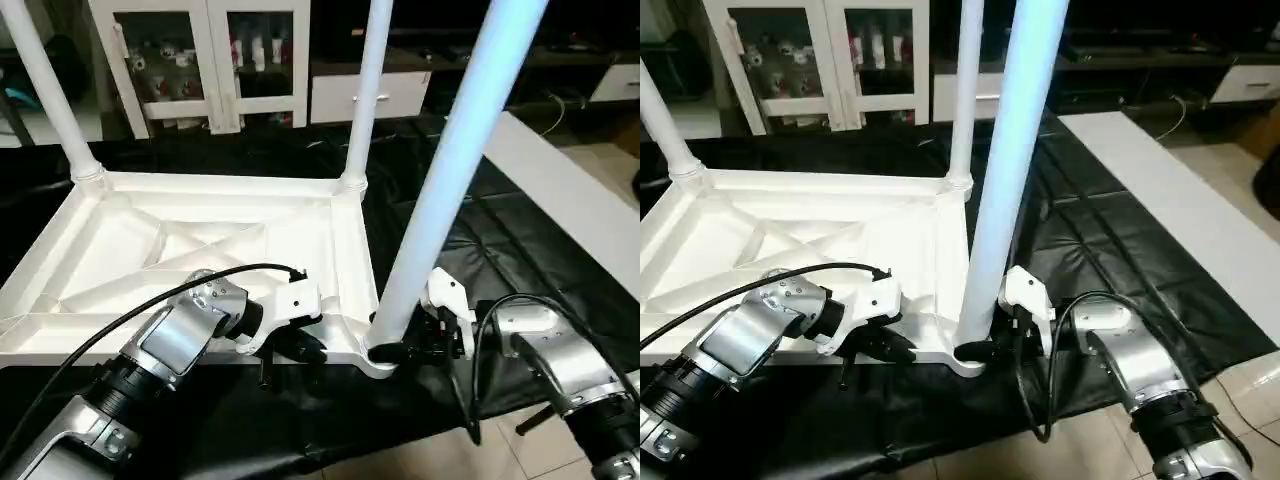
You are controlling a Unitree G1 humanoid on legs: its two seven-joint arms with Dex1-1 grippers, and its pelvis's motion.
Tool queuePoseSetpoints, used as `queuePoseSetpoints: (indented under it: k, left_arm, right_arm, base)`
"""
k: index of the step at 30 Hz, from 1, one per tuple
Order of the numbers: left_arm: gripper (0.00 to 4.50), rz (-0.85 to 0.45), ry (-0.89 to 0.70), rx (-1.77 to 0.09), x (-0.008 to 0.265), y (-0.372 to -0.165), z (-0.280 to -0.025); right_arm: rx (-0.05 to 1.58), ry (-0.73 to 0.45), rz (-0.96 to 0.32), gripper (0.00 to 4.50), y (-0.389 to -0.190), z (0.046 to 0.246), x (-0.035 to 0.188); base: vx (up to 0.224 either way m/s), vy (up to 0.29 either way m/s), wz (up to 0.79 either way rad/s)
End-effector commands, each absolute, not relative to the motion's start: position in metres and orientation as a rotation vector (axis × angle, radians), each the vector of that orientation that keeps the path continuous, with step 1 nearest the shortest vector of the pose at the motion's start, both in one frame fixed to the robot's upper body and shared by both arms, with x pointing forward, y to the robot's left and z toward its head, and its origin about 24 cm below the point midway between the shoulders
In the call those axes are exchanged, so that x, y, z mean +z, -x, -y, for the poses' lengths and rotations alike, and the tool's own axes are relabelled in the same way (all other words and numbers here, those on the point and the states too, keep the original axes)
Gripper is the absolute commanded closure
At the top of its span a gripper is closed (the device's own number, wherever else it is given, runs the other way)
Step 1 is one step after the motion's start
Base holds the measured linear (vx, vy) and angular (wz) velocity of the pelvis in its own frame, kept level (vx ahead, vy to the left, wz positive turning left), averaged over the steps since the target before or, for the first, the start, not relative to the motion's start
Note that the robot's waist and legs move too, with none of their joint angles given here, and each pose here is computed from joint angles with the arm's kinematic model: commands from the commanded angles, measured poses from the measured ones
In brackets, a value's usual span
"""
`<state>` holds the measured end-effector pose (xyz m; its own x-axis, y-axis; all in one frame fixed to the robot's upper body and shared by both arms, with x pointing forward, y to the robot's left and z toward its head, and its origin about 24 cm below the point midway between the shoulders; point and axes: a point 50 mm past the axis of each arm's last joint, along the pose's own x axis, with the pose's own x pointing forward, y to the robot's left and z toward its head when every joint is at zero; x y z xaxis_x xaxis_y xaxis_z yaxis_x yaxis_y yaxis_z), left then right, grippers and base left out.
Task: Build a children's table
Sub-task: Rotate leg to tighten
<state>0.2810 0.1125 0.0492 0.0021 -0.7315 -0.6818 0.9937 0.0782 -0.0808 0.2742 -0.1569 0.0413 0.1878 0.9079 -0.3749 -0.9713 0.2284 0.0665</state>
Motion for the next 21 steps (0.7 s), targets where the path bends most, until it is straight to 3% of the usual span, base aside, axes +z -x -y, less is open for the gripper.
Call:
queuePoseSetpoints:
  k: [1,2,4,6,10,13,15,17,21]
  left_arm:
    - [4.50,-0.795,-0.495,-1.444,0.021,-0.269,-0.112]
    - [4.50,-0.756,-0.498,-1.370,0.021,-0.277,-0.110]
    - [4.50,-0.736,-0.497,-1.328,0.021,-0.281,-0.108]
    - [4.50,-0.686,-0.479,-1.192,0.022,-0.295,-0.103]
    - [4.50,-0.656,-0.453,-1.072,0.024,-0.306,-0.099]
    - [4.50,-0.587,-0.413,-0.905,0.029,-0.323,-0.087]
    - [4.50,-0.559,-0.409,-0.870,0.031,-0.327,-0.083]
    - [4.50,-0.492,-0.440,-0.837,0.035,-0.334,-0.073]
    - [4.50,-0.461,-0.458,-0.850,0.037,-0.336,-0.067]
  right_arm:
    - [1.234,0.225,-0.409,2.43,-0.278,0.163,0.032]
    - [1.111,0.214,-0.413,2.44,-0.285,0.163,0.026]
    - [1.055,0.210,-0.420,2.44,-0.287,0.163,0.022]
    - [0.871,0.154,-0.449,2.46,-0.295,0.160,0.011]
    - [0.707,0.114,-0.466,2.47,-0.300,0.155,0.003]
    - [0.308,0.051,-0.501,2.48,-0.312,0.145,-0.013]
    - [0.171,0.018,-0.511,2.48,-0.316,0.141,-0.016]
    - [-0.032,-0.056,-0.531,2.48,-0.322,0.125,-0.020]
    - [-0.070,-0.070,-0.525,2.49,-0.326,0.115,-0.018]
  base:
    - [0.000,0.000,0.00]
    - [0.000,0.000,0.00]
    - [-0.075,0.006,-0.08]
    - [-0.079,0.019,-0.11]
    - [-0.065,0.043,-0.17]
    - [-0.071,0.044,-0.12]
    - [-0.100,0.005,-0.05]
    - [0.026,-0.100,0.13]
    - [0.051,0.000,-0.32]
